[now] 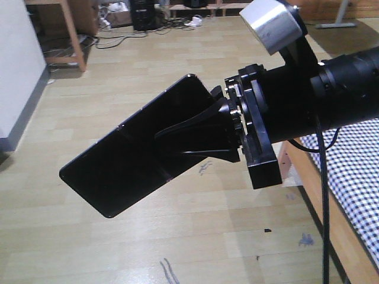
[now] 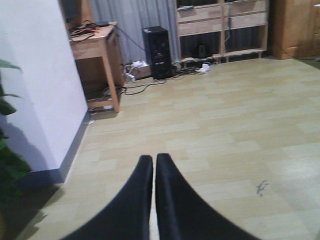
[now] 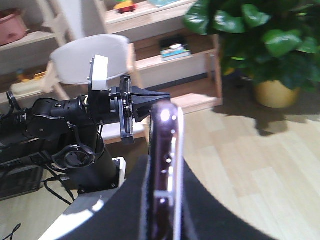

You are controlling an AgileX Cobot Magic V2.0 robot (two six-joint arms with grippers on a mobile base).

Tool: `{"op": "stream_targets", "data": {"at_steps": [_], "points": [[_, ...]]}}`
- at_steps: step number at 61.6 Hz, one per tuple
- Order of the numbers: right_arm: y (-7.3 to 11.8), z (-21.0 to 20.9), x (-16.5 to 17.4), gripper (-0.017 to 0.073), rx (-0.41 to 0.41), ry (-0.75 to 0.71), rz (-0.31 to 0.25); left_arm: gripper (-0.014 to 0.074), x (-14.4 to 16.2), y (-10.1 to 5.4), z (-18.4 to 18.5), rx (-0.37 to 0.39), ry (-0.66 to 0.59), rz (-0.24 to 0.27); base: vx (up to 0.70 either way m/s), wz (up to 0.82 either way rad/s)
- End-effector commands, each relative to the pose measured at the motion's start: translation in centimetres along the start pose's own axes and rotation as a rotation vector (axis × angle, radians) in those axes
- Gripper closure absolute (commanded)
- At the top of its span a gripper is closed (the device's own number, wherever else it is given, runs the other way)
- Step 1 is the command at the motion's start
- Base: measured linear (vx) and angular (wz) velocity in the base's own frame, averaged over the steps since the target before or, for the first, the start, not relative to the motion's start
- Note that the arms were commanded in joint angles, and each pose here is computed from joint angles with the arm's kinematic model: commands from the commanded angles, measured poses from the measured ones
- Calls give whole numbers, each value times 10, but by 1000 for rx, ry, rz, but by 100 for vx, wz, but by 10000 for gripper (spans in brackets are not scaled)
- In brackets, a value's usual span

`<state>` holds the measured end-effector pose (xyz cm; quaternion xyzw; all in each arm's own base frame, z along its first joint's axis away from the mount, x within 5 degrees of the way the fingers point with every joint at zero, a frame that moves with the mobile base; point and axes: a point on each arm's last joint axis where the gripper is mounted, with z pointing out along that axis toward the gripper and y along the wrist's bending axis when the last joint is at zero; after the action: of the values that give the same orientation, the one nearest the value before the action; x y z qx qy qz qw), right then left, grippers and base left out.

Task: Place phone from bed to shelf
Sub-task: 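Hold the phone in the right gripper while the base turns away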

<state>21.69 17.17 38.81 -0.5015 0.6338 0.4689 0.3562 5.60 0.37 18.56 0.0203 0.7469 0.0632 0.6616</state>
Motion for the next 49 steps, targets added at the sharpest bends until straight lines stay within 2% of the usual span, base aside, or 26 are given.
{"op": "stream_targets", "data": {"at_steps": [1, 21, 49], "points": [[20, -9, -17, 561, -79, -88, -23, 592, -14, 2, -3, -8, -105, -14, -9, 36], [20, -9, -17, 561, -79, -88, -23, 592, -14, 2, -3, -8, -105, -14, -6, 24], [20, -9, -17, 561, -79, -87, -23, 592, -14, 2, -3, -8, -105, -14, 2, -2]]}}
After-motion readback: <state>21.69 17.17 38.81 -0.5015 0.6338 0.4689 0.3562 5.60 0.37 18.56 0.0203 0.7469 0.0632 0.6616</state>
